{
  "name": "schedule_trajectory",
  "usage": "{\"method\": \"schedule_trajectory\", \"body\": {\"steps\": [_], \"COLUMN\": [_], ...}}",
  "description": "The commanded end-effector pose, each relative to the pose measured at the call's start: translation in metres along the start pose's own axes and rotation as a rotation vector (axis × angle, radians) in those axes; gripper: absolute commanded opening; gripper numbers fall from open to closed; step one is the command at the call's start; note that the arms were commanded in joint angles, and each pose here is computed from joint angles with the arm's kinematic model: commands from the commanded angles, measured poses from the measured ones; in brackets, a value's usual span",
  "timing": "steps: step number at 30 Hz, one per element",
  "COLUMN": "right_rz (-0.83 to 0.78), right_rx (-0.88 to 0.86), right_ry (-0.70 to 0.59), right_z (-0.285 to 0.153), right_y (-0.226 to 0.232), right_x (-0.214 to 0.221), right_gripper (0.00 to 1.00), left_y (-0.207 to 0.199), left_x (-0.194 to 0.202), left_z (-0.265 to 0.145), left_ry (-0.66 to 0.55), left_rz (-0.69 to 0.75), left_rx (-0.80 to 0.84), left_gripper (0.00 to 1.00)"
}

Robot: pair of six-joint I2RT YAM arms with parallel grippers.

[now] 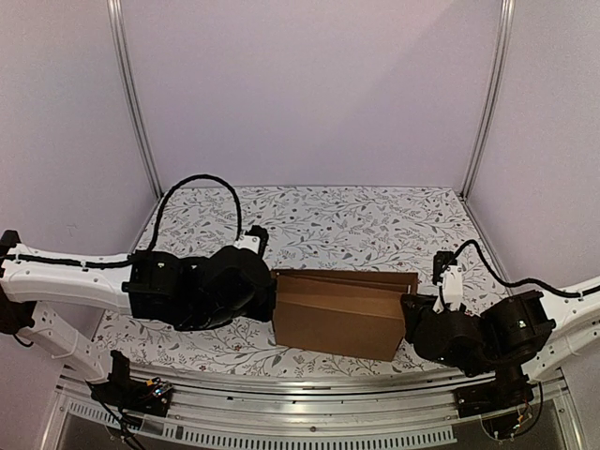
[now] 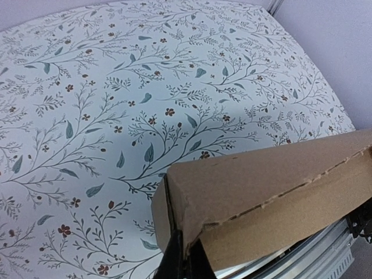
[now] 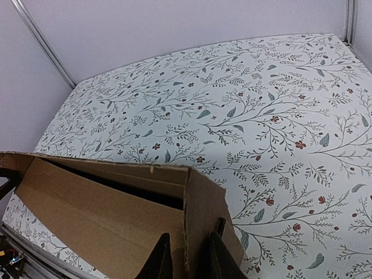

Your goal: Fold the paper box

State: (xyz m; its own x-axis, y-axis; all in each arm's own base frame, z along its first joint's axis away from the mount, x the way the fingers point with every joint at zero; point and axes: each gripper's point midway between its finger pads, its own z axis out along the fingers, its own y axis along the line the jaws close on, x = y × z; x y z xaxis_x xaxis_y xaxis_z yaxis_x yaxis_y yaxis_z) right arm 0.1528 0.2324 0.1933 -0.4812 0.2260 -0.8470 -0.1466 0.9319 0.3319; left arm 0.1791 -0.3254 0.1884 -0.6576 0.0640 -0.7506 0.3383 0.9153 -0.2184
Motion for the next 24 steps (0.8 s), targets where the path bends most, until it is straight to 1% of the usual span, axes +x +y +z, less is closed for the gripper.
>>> {"method": "schedule_trajectory", "body": {"steps": [1, 3, 8, 10, 13, 15, 17, 22, 24], "right_rz": [-0.087, -0.076, -0.043, -0.032, -0.014, -0.011, -0.012, -0.039, -0.055], "right_rx": [0.001, -0.015, -0.073, -0.094, -0.107, -0.106, -0.102, -0.065, -0.047], "right_ry": [0.131, 0.124, 0.107, 0.106, 0.103, 0.103, 0.103, 0.104, 0.105], "right_z": [-0.005, -0.008, -0.019, -0.024, -0.03, -0.032, -0.033, -0.031, -0.031], "right_y": [-0.011, -0.007, 0.002, 0.005, 0.003, 0.002, 0.001, -0.002, -0.003], "right_x": [0.028, 0.022, -0.001, -0.009, -0.019, -0.023, -0.025, -0.024, -0.023], "right_gripper": [0.26, 0.32, 0.42, 0.44, 0.46, 0.45, 0.43, 0.27, 0.25], "left_y": [0.01, 0.01, 0.01, 0.01, 0.008, 0.008, 0.008, 0.009, 0.009], "left_x": [0.06, 0.06, 0.061, 0.061, 0.061, 0.061, 0.061, 0.061, 0.061], "left_z": [0.009, 0.009, 0.011, 0.011, 0.012, 0.013, 0.013, 0.012, 0.012], "left_ry": [0.19, 0.189, 0.19, 0.189, 0.188, 0.19, 0.19, 0.188, 0.187], "left_rz": [0.103, 0.102, 0.105, 0.108, 0.113, 0.116, 0.117, 0.118, 0.117], "left_rx": [-0.03, -0.031, -0.036, -0.038, -0.036, -0.035, -0.035, -0.035, -0.035], "left_gripper": [0.0, 0.0, 0.0, 0.0, 0.0, 0.0, 0.0, 0.0, 0.0]}}
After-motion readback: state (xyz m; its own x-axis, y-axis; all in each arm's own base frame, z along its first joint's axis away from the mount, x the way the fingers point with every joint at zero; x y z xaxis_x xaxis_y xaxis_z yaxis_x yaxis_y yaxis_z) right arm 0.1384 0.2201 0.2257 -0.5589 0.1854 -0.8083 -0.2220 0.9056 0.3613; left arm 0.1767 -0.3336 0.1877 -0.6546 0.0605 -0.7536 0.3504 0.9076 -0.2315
